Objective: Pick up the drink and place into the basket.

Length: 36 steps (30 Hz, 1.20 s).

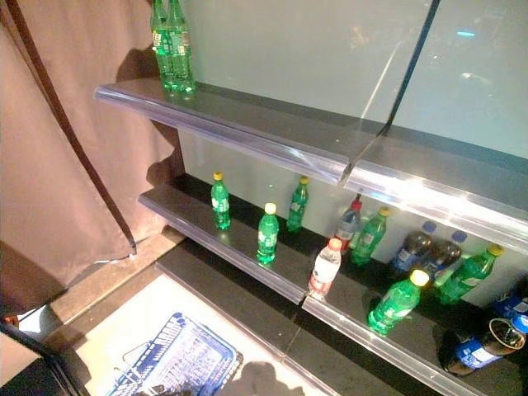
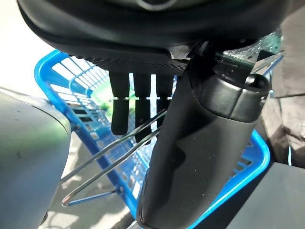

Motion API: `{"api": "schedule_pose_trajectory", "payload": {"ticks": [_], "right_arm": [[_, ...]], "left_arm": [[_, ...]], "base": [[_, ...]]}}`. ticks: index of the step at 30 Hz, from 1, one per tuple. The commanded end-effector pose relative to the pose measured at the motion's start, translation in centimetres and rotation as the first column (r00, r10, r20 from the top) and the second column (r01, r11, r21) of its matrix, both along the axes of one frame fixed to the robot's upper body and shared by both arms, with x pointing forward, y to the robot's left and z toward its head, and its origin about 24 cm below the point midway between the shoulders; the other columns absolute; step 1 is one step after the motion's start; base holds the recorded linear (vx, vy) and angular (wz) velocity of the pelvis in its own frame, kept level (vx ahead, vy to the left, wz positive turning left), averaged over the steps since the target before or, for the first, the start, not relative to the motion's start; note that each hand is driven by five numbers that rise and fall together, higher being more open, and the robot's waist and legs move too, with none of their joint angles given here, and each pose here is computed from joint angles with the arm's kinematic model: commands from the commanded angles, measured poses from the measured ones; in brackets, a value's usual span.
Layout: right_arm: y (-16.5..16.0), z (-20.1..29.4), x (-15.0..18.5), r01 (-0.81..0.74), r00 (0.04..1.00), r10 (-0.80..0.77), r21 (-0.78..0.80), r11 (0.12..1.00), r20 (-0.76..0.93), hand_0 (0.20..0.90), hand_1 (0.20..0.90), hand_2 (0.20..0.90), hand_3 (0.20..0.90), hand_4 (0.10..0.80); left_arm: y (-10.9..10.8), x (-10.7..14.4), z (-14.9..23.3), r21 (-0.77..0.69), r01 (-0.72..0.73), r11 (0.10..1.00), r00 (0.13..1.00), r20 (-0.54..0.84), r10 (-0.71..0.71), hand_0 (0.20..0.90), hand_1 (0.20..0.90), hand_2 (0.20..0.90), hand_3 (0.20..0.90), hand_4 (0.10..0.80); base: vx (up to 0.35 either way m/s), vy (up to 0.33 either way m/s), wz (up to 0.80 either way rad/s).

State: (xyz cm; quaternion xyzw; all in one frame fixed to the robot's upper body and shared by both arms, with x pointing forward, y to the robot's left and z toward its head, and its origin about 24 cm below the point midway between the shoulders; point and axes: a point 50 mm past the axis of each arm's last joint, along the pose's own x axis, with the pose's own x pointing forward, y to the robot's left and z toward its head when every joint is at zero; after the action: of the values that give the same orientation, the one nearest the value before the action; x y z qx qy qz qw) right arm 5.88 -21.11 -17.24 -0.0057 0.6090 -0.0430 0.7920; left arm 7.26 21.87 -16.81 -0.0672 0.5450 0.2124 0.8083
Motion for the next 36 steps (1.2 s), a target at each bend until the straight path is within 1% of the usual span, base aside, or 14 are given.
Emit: {"api": "schedule_pose_trajectory", "payload": {"ticks": [1, 8, 11, 15, 16, 18, 22, 23, 25, 27, 28, 30, 33, 36], "right_arm": [[0.3, 0.1, 1.3, -0.065, 0.998, 0.065, -0.012, 0.998, 0.013, 0.9, 0.9, 0.9, 0.9, 0.8], [0.6, 0.5, 2.9, -0.077, 0.99, 0.078, -0.016, 0.997, 0.114, 0.9, 0.9, 0.9, 0.9, 0.8], [0.9, 1.1, 5.0, -0.09, 0.968, 0.088, -0.003, 0.996, 0.234, 0.9, 0.9, 0.9, 0.9, 0.8], [2.1, 3.3, 9.7, -0.158, 0.892, 0.144, -0.002, 0.987, 0.428, 0.9, 0.9, 0.9, 0.9, 0.8], [2.1, 3.3, 9.7, -0.158, 0.892, 0.144, -0.002, 0.987, 0.428, 0.9, 0.9, 0.9, 0.9, 0.8], [3.6, 6.1, 12.9, -0.231, 0.785, 0.205, -0.031, 0.973, 0.585, 0.9, 0.9, 0.9, 0.9, 0.8], [4.8, 8.6, 14.8, -0.28, 0.682, 0.252, -0.073, 0.957, 0.687, 0.9, 0.9, 0.9, 0.9, 0.8], [5.4, 10.8, 15.8, -0.3, 0.596, 0.251, -0.079, 0.951, 0.763, 0.9, 0.9, 0.9, 0.9, 0.8], [5.9, 13.1, 16.9, -0.324, 0.499, 0.255, -0.094, 0.941, 0.828, 0.9, 0.9, 0.9, 0.9, 0.8], [6.1, 14.0, 17.2, -0.344, 0.454, 0.254, -0.095, 0.934, 0.854, 0.9, 0.9, 0.9, 0.9, 0.8], [6.8, 16.2, 17.8, -0.397, 0.35, 0.268, -0.117, 0.911, 0.898, 0.9, 0.9, 0.9, 0.9, 0.8], [7.3, 18.9, 18.4, -0.44, 0.232, 0.263, -0.14, 0.887, 0.937, 0.9, 0.9, 0.9, 0.9, 0.8], [7.2, 21.3, 18.8, -0.448, 0.132, 0.234, -0.153, 0.881, 0.963, 0.9, 0.9, 0.9, 0.9, 0.8], [6.3, 24.9, 19.3, -0.405, -0.022, 0.171, -0.165, 0.899, 0.985, 0.9, 0.9, 0.9, 0.9, 0.8]], "left_arm": [[-0.9, 1.4, 0.1, -0.014, 0.116, 0.993, 0.993, 0.022, -0.116, 0.3, 0.3, 0.3, 0.2, 0.1], [-1.0, 1.5, 0.1, -0.009, 0.125, 0.992, 0.992, 0.018, -0.125, 0.3, 0.3, 0.3, 0.2, 0.1], [-0.9, 1.7, 0.1, -0.002, 0.134, 0.991, 0.991, 0.018, -0.134, 0.3, 0.3, 0.3, 0.2, 0.1], [-0.6, 2.1, 0.3, 0.011, 0.15, 0.989, 0.988, 0.026, -0.15, 0.3, 0.3, 0.3, 0.2, 0.1], [-0.6, 2.1, 0.3, 0.011, 0.15, 0.989, 0.988, 0.026, -0.15, 0.3, 0.3, 0.3, 0.2, 0.1], [-0.5, 2.0, 0.4, 0.022, 0.149, 0.989, 0.988, 0.031, -0.15, 0.3, 0.3, 0.3, 0.2, 0.1], [-0.5, 1.7, 0.4, 0.029, 0.139, 0.99, 0.99, 0.035, -0.14, 0.3, 0.3, 0.3, 0.2, 0.1], [-0.5, 1.4, 0.4, 0.032, 0.129, 0.991, 0.991, 0.038, -0.131, 0.3, 0.3, 0.3, 0.2, 0.1], [-0.3, 1.2, 0.4, 0.036, 0.12, 0.992, 0.992, 0.041, -0.121, 0.3, 0.3, 0.3, 0.2, 0.1], [-0.3, 1.1, 0.4, 0.036, 0.117, 0.992, 0.992, 0.041, -0.119, 0.3, 0.3, 0.3, 0.2, 0.1], [-0.2, 1.0, 0.4, 0.037, 0.115, 0.993, 0.992, 0.041, -0.117, 0.3, 0.3, 0.3, 0.2, 0.1], [-0.2, 0.7, 0.3, 0.036, 0.113, 0.993, 0.993, 0.041, -0.114, 0.3, 0.3, 0.3, 0.2, 0.1], [-0.1, 0.3, 0.3, 0.035, 0.111, 0.993, 0.993, 0.038, -0.113, 0.3, 0.3, 0.3, 0.2, 0.1], [-0.2, -0.1, 0.2, 0.034, 0.107, 0.994, 0.993, 0.035, -0.108, 0.3, 0.3, 0.3, 0.2, 0.1]], "base": [[0.0, 0.0, 0.0], [0.0, 0.0, 0.0], [-0.007, -0.011, 0.0], [-0.027, -0.027, 0.0], [-0.04, -0.033, 0.0], [-0.045, -0.032, 0.0], [-0.016, -0.01, 0.0], [-0.038, -0.023, 0.03], [-0.026, -0.015, 0.03], [0.0, 0.0, 0.0], [0.0, 0.0, 0.0], [0.0, 0.0, 0.0], [0.0, 0.0, 0.0], [0.0, 0.0, 0.0]]}}
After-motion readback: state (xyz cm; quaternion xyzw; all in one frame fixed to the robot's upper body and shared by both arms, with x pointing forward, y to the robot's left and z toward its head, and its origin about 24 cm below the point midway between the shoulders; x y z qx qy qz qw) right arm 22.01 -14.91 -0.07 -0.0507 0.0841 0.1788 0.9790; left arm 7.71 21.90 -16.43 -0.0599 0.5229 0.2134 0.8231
